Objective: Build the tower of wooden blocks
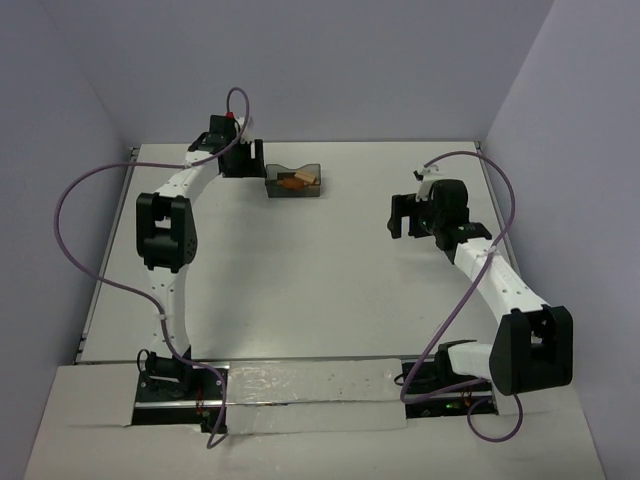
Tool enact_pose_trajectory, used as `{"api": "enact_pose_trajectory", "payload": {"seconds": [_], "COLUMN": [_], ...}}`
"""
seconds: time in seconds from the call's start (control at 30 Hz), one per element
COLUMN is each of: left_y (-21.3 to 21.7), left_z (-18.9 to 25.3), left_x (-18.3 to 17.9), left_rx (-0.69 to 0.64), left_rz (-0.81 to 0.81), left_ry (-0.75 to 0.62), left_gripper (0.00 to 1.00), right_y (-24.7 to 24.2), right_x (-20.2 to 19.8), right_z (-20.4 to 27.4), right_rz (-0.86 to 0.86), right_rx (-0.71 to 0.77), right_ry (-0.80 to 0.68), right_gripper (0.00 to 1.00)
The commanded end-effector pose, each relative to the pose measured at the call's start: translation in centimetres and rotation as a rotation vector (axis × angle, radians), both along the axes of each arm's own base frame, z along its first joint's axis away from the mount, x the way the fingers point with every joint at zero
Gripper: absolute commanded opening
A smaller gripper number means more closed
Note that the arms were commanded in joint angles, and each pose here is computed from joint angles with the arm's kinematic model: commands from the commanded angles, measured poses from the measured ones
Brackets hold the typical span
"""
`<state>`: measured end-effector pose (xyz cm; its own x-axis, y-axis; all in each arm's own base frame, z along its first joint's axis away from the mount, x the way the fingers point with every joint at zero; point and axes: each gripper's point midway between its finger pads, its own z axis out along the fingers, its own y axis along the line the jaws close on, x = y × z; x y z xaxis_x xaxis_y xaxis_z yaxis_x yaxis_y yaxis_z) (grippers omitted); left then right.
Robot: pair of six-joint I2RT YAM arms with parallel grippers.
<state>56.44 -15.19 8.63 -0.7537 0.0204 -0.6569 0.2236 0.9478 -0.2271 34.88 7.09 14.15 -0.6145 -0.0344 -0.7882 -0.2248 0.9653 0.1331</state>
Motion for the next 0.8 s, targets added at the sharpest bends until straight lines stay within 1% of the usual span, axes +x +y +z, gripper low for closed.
{"api": "enact_pose_trajectory", "payload": {"seconds": [0.0,0.2,0.37,0.47,0.53,0.6,0.63,0.77], "left_y": [-1.1,-1.9,-1.6,-1.2,-1.0,-1.0,-0.9,-0.8], "left_z": [0.6,-0.8,-2.2,-3.4,-3.8,-3.9,-4.0,-4.3], "left_x": [1.3,1.7,2.2,2.4,2.4,2.4,2.4,2.4], "left_rx": [-0.007,0.01,0.031,0.061,0.083,0.099,0.104,0.121], "left_rz": [0.01,0.005,0.034,0.05,0.063,0.07,0.072,0.076], "left_ry": [-0.035,-0.024,-0.008,0.008,0.012,0.009,0.009,0.01], "left_gripper": [0.8,0.78,0.72,0.65,0.58,0.52,0.52,0.39], "right_y": [-0.2,-0.3,-0.4,-0.5,-0.5,-0.4,-0.4,-0.5], "right_x": [1.4,1.5,1.6,1.6,1.7,1.7,1.8,1.8], "right_z": [1.7,1.4,1.3,1.2,1.1,1.2,1.2,1.2], "right_rz": [-0.006,-0.012,-0.015,-0.018,-0.019,-0.018,-0.019,-0.02], "right_rx": [-0.014,-0.021,-0.026,-0.025,-0.026,-0.025,-0.024,-0.027], "right_ry": [-0.051,-0.044,-0.039,-0.034,-0.033,-0.032,-0.033,-0.031], "right_gripper": [1.0,1.0,1.0,1.0,1.0,1.0,1.0,1.0]}}
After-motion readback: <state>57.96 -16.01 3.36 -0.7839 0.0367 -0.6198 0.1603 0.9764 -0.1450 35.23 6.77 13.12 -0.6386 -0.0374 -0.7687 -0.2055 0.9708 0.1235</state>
